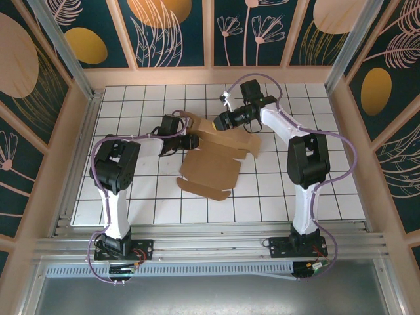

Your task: Fold the paper box

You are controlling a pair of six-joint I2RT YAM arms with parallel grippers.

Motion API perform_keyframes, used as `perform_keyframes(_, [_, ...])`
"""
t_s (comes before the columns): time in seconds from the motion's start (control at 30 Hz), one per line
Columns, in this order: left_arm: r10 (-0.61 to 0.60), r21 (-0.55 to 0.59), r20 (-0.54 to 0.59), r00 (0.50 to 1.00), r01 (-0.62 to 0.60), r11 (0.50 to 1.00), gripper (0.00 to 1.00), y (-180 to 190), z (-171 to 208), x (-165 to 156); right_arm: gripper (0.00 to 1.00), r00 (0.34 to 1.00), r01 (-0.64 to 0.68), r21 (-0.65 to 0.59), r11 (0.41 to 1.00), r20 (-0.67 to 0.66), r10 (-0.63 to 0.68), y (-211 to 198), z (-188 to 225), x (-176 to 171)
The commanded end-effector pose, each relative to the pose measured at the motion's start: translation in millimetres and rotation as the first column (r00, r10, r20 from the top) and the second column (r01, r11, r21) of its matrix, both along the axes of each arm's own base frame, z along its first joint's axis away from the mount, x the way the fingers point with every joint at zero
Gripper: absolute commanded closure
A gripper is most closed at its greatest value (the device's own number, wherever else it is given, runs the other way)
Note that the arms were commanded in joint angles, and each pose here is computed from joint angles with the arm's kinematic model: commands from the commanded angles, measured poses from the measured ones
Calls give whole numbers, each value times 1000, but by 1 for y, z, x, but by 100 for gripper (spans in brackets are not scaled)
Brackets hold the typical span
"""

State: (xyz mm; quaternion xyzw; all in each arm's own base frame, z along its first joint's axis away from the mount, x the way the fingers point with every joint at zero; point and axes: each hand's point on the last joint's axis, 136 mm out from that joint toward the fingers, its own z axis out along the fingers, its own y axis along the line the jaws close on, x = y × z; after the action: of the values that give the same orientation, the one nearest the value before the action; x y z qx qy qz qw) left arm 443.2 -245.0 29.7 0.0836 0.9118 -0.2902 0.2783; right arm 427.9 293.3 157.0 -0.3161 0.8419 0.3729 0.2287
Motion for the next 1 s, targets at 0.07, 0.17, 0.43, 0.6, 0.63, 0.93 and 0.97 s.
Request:
perform_keyframes(0.07, [-105, -81, 40, 994, 108, 991, 74, -20, 21, -7, 50, 999, 35, -13, 999, 1, -35, -5, -2, 2])
perform_keyframes(0.17, [-114, -95, 80, 990, 121, 988, 77, -22, 36, -6, 52, 999, 43, -16, 999, 3, -43, -6, -3, 1])
perform_keyframes(0.43, [-200, -57, 142, 969, 210, 976, 85, -43, 44, -13, 53, 998, 63, -22, 998, -14, -63, -8, -7, 2])
perform_keyframes(0.6, [-198, 21, 144, 970, 197, 980, 86, -53, 26, -21, 54, 996, 77, -35, 996, -35, -78, -10, -15, 2])
perform_keyframes(0.63, [-197, 29, 144, 970, 195, 980, 85, -55, 22, -23, 54, 996, 79, -36, 996, -36, -80, -10, -15, 2])
perform_keyframes(0.93, [-162, 4, 119, 980, 163, 987, 71, -59, 6, -29, 55, 996, 84, -41, 996, -32, -85, -14, -14, 2])
perform_keyframes(0.97, [-161, -3, 123, 979, 162, 987, 68, -59, 9, -30, 55, 996, 85, -41, 996, -32, -86, -14, -14, 2])
